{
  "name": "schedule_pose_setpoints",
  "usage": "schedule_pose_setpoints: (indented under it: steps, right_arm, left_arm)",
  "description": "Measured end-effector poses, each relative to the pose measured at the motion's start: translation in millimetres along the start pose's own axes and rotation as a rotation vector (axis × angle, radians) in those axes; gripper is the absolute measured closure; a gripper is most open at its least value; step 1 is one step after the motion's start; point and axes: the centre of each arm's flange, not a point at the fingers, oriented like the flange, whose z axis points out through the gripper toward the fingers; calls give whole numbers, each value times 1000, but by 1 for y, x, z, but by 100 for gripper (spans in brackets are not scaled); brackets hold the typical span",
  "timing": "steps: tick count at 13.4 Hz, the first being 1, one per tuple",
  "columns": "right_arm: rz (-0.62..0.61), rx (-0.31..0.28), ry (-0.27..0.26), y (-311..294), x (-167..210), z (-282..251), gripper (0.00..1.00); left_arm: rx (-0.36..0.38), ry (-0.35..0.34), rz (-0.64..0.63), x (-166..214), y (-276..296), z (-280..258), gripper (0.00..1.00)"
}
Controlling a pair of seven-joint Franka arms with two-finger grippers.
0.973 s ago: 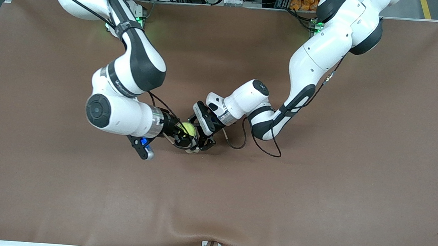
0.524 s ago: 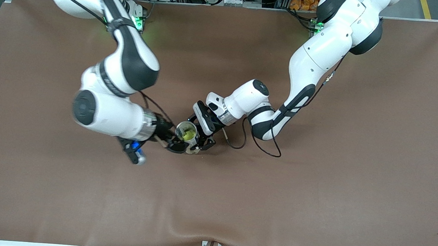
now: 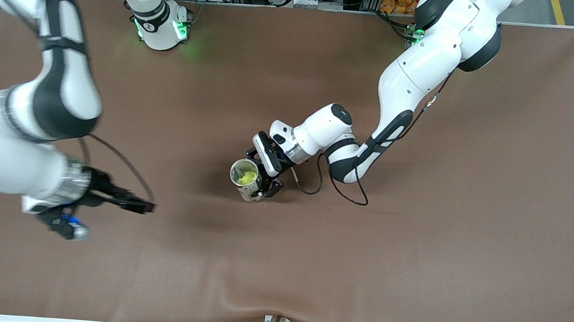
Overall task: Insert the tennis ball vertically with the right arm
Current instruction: 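Withdraw the right gripper while the left gripper lowers the can, then open the left gripper and pull it away from the standing can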
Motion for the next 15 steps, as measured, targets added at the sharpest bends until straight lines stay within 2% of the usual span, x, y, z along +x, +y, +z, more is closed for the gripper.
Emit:
schedule_pose_setpoints:
  steps: [2, 5, 6, 11, 15]
  right_arm:
    - [-94, -47, -4, 59, 17, -25, 0]
    - [-219, -236, 17, 98, 2, -92, 0]
    - [-233, -263, 15, 93, -14, -114, 0]
    - [-240, -289, 18, 77, -110, -224, 0]
    - [-154, -253, 37, 132, -153, -258, 0]
  left_arm:
    - [-8, -11, -1, -6, 4, 1, 0]
    - [-22, -38, -3, -19, 10, 4, 0]
    - [-24, -44, -4, -22, 11, 4, 0]
    - [-16, -68, -4, -37, 4, 5, 0]
    - [-6, -104, -9, -57, -6, 4, 0]
